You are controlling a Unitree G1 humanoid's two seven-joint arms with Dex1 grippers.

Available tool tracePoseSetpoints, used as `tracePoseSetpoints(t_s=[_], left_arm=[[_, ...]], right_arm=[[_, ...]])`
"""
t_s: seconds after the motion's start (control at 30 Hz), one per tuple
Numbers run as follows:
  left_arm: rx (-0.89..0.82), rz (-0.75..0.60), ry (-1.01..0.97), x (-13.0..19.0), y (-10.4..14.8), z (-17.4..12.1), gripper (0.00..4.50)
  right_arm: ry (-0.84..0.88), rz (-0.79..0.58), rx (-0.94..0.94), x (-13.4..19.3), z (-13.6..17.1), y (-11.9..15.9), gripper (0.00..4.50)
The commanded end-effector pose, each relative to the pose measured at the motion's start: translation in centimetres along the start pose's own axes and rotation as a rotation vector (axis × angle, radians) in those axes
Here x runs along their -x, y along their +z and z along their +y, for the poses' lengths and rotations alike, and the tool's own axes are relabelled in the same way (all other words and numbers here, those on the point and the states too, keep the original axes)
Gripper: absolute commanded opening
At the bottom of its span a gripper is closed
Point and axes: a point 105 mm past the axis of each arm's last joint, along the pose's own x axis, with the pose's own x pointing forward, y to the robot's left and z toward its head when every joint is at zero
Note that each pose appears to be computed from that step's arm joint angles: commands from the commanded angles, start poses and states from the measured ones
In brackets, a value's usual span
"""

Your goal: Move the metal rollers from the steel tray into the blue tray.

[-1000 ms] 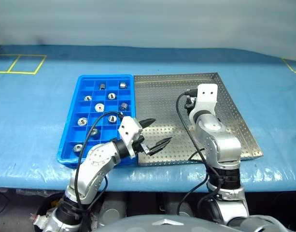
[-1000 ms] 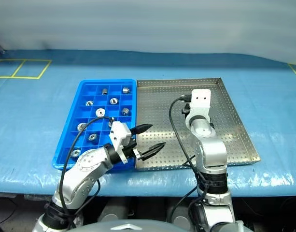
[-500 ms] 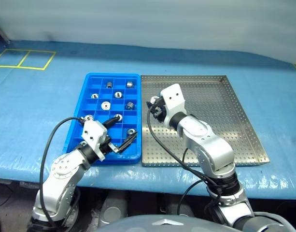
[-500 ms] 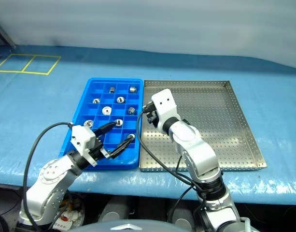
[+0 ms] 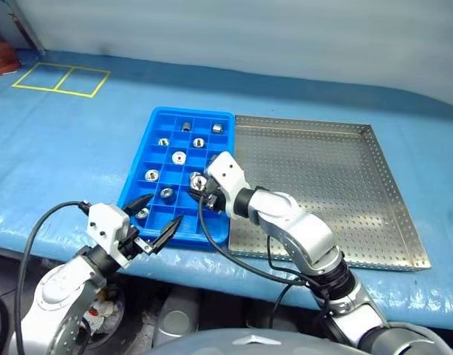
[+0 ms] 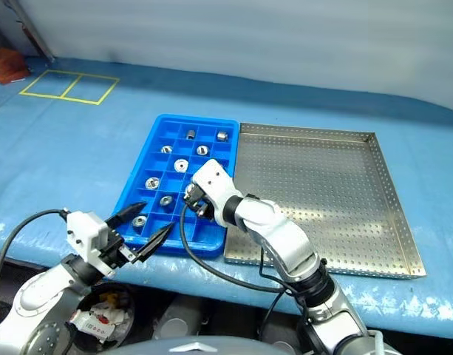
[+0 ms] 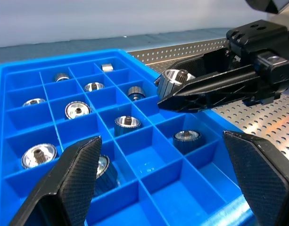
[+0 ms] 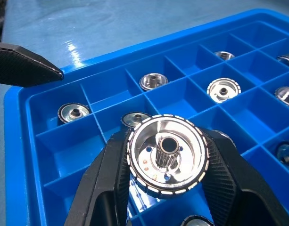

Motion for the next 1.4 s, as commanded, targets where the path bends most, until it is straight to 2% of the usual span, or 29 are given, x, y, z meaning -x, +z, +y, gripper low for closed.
tracePoseSetpoints(t_s=[0.03,0.47,0.7,0.77,1.1,1.4], left_arm=[[-0.038,-0.03,-0.024,0.4,1.4,-0.7,4.5],[-0.025,-0.013,-0.051,0.2,1.3,-0.9,4.5],[-0.032,-0.021,-0.106,-0.7,1.6,-1.0,4.5],[-0.037,-0.027,-0.123,-1.0,1.8,-0.9,4.5],[-0.102,-0.088,-0.214,-4.2,3.5,-0.6,4.5],[-0.172,-0.105,-0.307,-8.4,4.5,-0.5,4.5]], right_arm=[[0.053,-0.03,-0.004,0.0,0.9,0.3,1.71],[0.122,0.033,-0.076,0.8,2.6,-1.8,1.71],[0.068,0.027,-0.095,1.1,1.9,-1.8,4.12],[0.049,0.015,-0.094,1.4,1.6,-1.5,4.44],[-0.133,-0.07,-0.033,5.6,-1.7,0.1,4.44],[-0.358,-0.081,0.028,10.2,-4.1,0.1,4.44]])
